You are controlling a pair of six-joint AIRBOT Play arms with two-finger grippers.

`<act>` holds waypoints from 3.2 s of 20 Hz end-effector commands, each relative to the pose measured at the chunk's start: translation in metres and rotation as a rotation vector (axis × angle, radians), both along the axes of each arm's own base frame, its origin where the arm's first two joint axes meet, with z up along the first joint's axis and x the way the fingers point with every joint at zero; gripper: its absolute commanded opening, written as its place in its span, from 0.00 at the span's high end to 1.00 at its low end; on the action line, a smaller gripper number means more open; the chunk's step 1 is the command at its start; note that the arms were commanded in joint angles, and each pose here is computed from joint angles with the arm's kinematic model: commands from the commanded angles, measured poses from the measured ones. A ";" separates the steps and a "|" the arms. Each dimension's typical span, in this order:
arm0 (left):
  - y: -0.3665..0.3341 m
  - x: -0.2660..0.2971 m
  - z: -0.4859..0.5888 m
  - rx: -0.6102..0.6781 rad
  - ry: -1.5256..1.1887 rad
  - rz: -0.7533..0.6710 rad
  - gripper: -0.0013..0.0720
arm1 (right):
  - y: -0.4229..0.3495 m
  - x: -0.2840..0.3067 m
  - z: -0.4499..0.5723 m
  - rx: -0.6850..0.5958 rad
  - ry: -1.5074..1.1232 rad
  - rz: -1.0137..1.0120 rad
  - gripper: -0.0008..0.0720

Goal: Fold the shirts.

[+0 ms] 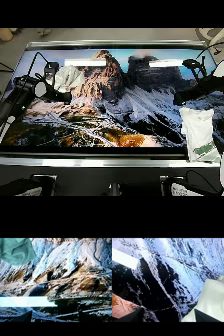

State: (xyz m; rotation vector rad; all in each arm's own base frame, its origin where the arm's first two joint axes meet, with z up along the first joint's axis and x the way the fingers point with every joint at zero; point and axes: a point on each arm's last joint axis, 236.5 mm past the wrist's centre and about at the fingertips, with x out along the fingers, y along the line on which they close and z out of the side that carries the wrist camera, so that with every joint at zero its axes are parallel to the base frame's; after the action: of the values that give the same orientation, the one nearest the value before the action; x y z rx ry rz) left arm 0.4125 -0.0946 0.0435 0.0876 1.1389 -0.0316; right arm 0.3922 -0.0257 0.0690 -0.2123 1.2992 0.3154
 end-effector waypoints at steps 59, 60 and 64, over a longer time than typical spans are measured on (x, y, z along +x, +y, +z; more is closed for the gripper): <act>0.102 -0.054 -0.041 -0.174 0.387 0.230 0.00 | 0.082 -0.100 -0.030 0.300 0.136 0.173 0.07; 0.109 -0.064 -0.057 -0.242 0.420 0.288 0.00 | 0.088 -0.101 -0.038 0.329 0.157 0.180 0.07; 0.105 -0.076 -0.105 -0.342 0.427 0.372 0.00 | 0.087 -0.103 -0.060 0.333 0.195 0.193 0.07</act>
State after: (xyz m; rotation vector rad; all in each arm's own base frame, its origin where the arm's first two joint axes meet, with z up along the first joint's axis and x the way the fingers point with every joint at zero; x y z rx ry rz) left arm 0.3518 -0.0007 -0.0283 -0.3230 1.5286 0.0348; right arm 0.2948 0.0536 0.0283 -0.0574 1.3612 0.6720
